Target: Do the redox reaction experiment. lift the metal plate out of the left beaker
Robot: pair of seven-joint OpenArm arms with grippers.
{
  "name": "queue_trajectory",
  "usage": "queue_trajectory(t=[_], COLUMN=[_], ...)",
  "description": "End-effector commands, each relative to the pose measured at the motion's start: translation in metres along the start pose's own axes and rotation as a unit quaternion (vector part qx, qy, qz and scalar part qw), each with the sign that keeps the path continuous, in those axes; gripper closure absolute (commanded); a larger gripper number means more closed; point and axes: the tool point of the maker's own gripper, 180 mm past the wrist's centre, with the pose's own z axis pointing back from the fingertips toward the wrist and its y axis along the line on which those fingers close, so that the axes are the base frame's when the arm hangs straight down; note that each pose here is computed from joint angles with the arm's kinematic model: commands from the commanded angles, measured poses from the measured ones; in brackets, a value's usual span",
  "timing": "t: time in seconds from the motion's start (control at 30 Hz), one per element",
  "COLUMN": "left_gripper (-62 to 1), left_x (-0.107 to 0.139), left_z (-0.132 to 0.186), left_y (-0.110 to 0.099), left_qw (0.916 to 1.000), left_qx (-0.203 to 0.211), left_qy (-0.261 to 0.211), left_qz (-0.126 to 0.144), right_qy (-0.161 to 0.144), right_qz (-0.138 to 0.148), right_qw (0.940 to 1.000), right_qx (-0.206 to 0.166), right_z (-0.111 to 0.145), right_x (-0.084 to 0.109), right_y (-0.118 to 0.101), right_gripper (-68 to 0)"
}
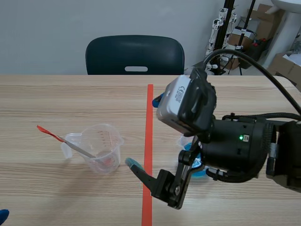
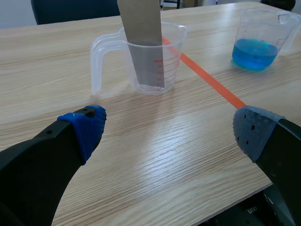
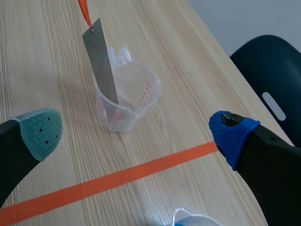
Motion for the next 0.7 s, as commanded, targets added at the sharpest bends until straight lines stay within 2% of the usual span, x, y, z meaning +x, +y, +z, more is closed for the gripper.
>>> queue_trajectory(t=[0.0,0.2,0.33,0.43,0.57,0.67], left_gripper=[-56.8,-56.8,-56.8,-56.8,-56.8,-56.8], left_x=[0.012,0.01,0.011,0.012,0.017,0.016], left_z=[-0.005,-0.005,-0.002,-0.001,0.002,-0.001], left_y=[0.001,0.007,0.014,0.015,0.015,0.016], left_qw=[0.9993,0.9963,0.9912,0.9879,0.9816,0.9812], left_qx=[0.009,0.038,0.071,0.086,0.105,0.105], left_qy=[-0.037,-0.075,-0.109,-0.128,-0.159,-0.161], left_qz=[0.004,0.015,0.025,0.016,-0.009,-0.011], right_qy=[-0.016,-0.016,-0.018,-0.02,-0.026,-0.031], right_qz=[0.004,0.0,0.005,0.002,0.001,0.001], right_qw=[0.9999,0.9997,0.9995,0.9993,0.9988,0.9984], right_qx=[-0.003,0.017,0.026,0.032,0.041,0.046], right_z=[-0.005,-0.024,-0.037,-0.046,-0.056,-0.063], right_x=[0.009,0.01,0.009,0.008,0.011,0.014], right_y=[-0.005,0.006,0.012,0.015,0.02,0.023], right_gripper=[-67.9,-67.9,-67.9,-67.9,-67.9,-67.9])
